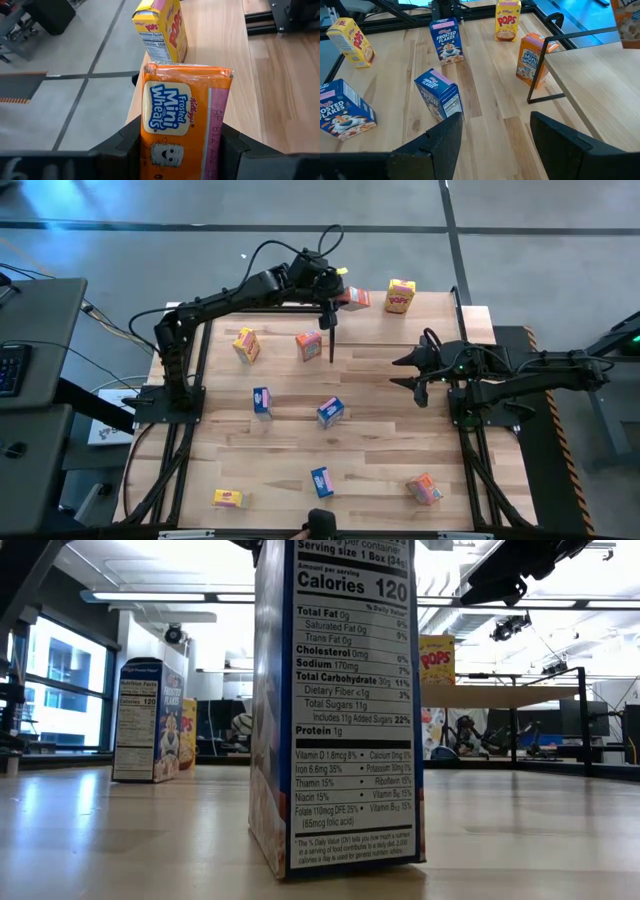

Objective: Stack cereal on shelf
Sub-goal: Put the left orange cereal box on the shelf

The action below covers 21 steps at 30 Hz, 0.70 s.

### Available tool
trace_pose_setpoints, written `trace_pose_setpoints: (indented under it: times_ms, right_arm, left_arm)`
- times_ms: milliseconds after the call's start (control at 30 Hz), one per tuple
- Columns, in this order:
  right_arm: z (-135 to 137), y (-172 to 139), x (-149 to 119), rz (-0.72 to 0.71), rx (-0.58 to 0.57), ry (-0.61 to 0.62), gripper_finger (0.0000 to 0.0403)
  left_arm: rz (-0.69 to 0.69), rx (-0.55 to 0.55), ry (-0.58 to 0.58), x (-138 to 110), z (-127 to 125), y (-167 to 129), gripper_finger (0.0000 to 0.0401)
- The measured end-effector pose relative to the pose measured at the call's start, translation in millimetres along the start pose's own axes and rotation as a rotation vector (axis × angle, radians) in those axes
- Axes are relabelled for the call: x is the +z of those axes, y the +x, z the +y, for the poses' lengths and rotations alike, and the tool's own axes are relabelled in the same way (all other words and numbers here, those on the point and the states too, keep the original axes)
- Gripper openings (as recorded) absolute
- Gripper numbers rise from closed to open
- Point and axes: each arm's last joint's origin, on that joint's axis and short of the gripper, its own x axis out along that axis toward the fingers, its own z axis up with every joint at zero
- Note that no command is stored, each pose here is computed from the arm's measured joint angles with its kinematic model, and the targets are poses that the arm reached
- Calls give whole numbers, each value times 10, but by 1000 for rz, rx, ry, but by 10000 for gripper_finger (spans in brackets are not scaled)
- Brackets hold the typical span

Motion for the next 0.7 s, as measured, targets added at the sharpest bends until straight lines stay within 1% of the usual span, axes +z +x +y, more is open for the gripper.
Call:
trace_pose_setpoints:
  times_ms: [267, 533, 700]
  right_arm:
    - [0, 0, -1, 0, 0, 0, 226]
    - [0, 0, -1, 0, 0, 0, 226]
    - [0, 0, 0, 0, 0, 0, 226]
  left_arm:
    - [3, 6, -12, -14, 25, 4, 152]
    - [60, 19, -33, -127, 32, 185, 152]
    - [61, 24, -40, -140, 51, 198, 152]
